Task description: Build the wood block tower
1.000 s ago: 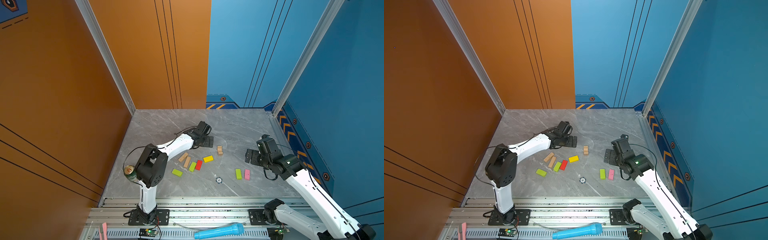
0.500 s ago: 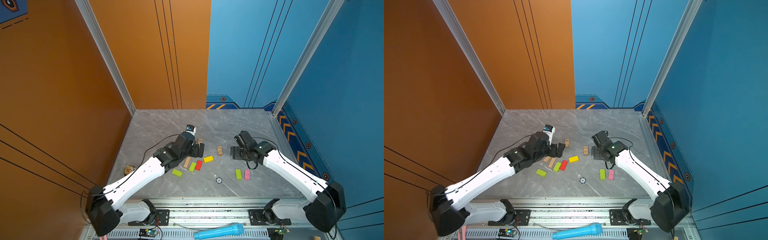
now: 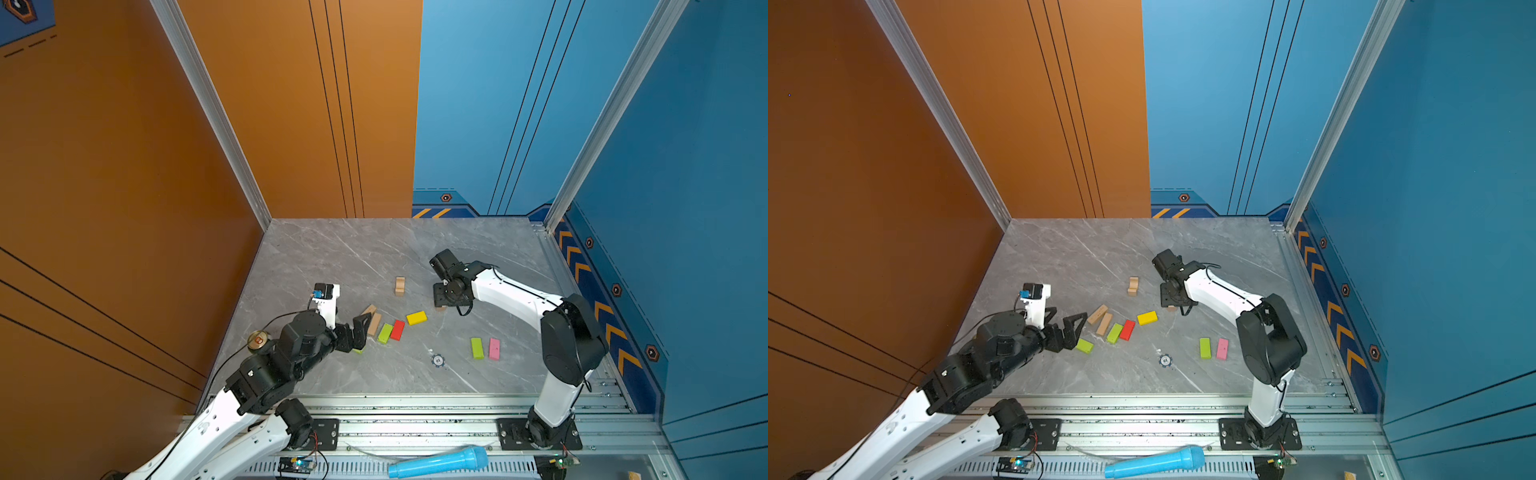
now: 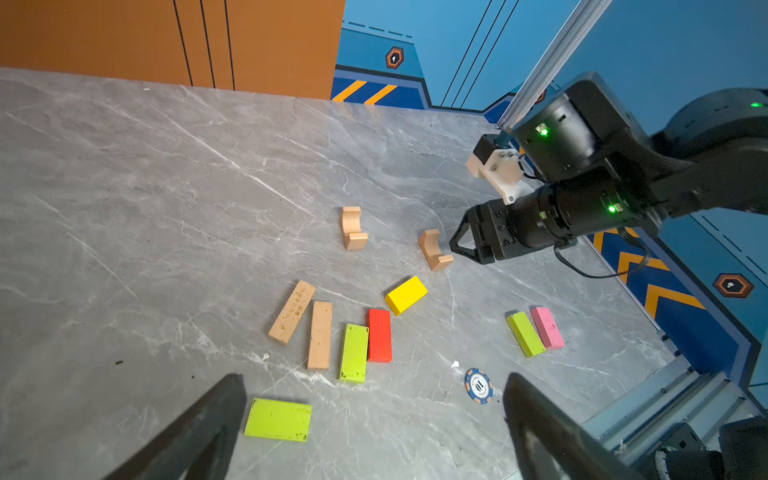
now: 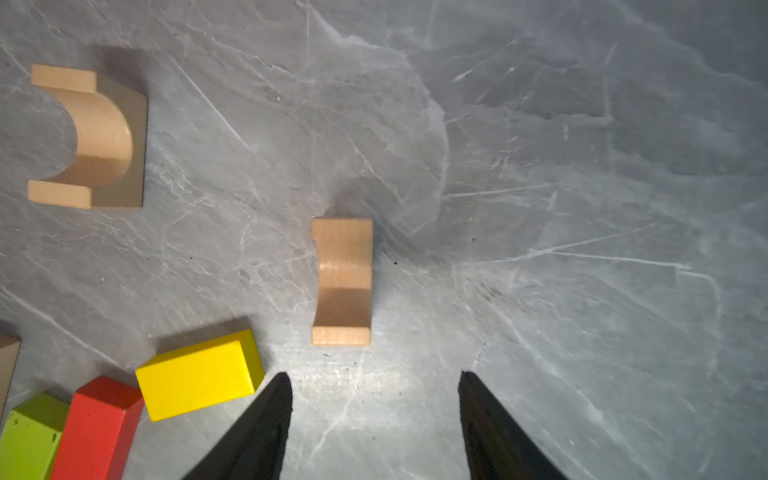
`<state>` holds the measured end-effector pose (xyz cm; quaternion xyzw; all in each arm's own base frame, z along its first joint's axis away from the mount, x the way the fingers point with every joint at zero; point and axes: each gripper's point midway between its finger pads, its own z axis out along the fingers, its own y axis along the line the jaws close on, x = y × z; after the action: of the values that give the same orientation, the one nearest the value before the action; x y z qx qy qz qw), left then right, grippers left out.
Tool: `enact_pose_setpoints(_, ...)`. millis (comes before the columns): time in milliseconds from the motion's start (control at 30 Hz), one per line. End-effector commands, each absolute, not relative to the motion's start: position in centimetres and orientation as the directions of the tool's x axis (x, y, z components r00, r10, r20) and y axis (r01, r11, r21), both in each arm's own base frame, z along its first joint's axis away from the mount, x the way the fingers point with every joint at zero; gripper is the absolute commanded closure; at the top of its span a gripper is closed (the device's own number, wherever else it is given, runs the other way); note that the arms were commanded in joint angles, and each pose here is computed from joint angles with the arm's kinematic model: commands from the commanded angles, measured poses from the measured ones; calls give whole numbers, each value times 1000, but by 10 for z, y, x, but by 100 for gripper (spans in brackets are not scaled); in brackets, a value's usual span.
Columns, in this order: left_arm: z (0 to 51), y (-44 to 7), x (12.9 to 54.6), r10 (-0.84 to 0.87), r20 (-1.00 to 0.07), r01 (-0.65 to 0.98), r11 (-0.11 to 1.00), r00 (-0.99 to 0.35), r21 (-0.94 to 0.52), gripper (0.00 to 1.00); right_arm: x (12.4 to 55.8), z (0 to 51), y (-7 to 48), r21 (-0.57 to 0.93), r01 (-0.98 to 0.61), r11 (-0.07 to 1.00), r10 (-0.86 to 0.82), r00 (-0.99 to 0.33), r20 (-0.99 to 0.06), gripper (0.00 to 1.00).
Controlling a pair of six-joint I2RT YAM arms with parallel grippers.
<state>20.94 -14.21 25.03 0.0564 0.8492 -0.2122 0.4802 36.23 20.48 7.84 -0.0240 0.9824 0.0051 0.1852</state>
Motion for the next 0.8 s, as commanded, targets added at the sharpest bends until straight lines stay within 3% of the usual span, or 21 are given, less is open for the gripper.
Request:
enact_pose_setpoints(0,229,-139,205,-91,-811,270,916,-578,-295,2,374,76,216,19,-67,998,-56,-931,-360,35)
enact_pose_setpoints(200,217,-141,209,-63,-797,257,929,-601,-267,2,381,53,220,1,-58,998,-55,-946,-320,37)
enact_pose_setpoints(367,214,-144,214,-50,-796,254,934,-604,-251,2,384,40,220,-12,-53,999,-54,-957,-284,48)
enact_pose_setpoints(767,218,-149,225,9,-804,277,941,-595,-195,2,388,16,210,-18,-24,1000,-28,-973,-228,62)
